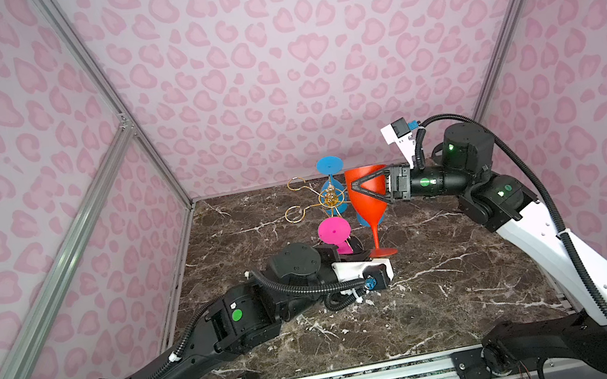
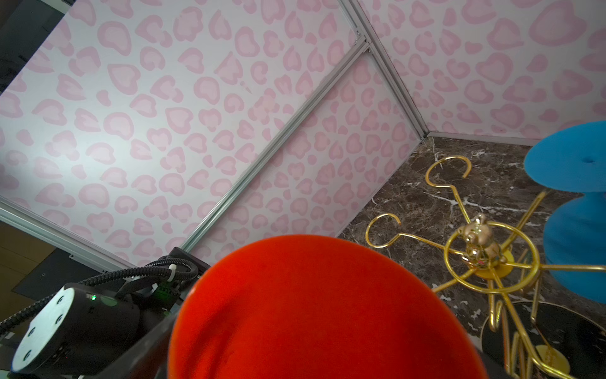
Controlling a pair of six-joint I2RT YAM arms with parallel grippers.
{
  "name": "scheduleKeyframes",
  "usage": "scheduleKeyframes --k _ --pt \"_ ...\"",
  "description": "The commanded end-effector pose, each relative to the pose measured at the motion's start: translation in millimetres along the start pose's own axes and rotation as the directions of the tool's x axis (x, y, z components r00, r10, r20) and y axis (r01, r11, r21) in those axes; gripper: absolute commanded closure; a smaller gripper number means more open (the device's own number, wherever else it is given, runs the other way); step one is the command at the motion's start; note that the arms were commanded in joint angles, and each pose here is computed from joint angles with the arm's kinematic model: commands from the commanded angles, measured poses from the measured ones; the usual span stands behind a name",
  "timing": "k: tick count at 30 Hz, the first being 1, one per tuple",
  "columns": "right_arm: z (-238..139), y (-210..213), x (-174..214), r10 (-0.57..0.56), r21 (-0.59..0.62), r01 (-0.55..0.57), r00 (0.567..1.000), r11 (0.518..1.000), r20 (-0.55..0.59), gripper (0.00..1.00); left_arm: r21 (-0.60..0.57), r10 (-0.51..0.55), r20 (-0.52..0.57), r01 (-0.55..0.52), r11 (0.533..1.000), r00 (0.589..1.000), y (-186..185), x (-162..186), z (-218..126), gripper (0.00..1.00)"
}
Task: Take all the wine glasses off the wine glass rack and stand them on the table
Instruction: 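Open the left gripper and draw it back while the right gripper holds the red glass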
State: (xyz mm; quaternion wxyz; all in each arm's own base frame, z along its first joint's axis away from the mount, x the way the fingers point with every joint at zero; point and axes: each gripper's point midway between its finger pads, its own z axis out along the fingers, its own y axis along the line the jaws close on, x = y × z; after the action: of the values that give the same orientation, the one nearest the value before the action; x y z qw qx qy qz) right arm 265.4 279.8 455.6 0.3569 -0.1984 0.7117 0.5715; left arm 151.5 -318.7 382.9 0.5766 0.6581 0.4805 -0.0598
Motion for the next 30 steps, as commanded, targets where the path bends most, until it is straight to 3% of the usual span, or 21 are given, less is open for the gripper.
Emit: scheduleKeyframes --k 1,24,30 --pt "0.8 2.7 2.8 -0.026 -0.016 0.026 1.0 1.0 -0.017 0.01 0.003 0.007 0.001 -0.007 1.0 1.0 0.8 -1.2 -2.4 0.97" --pt "-3.8 -0.8 -2.1 -0.058 0.03 0.057 0.998 0.998 0.019 0.15 -0.005 0.014 -0.019 -0.014 1.0 1.0 -1.5 4.9 -1.7 0.92" --pt "-4.6 -1.9 -3.2 -0.061 0.037 0.06 0.998 0.997 0.028 0.16 -0.015 0.013 -0.027 -0.013 1.0 1.0 -0.3 6.6 -1.5 0.76"
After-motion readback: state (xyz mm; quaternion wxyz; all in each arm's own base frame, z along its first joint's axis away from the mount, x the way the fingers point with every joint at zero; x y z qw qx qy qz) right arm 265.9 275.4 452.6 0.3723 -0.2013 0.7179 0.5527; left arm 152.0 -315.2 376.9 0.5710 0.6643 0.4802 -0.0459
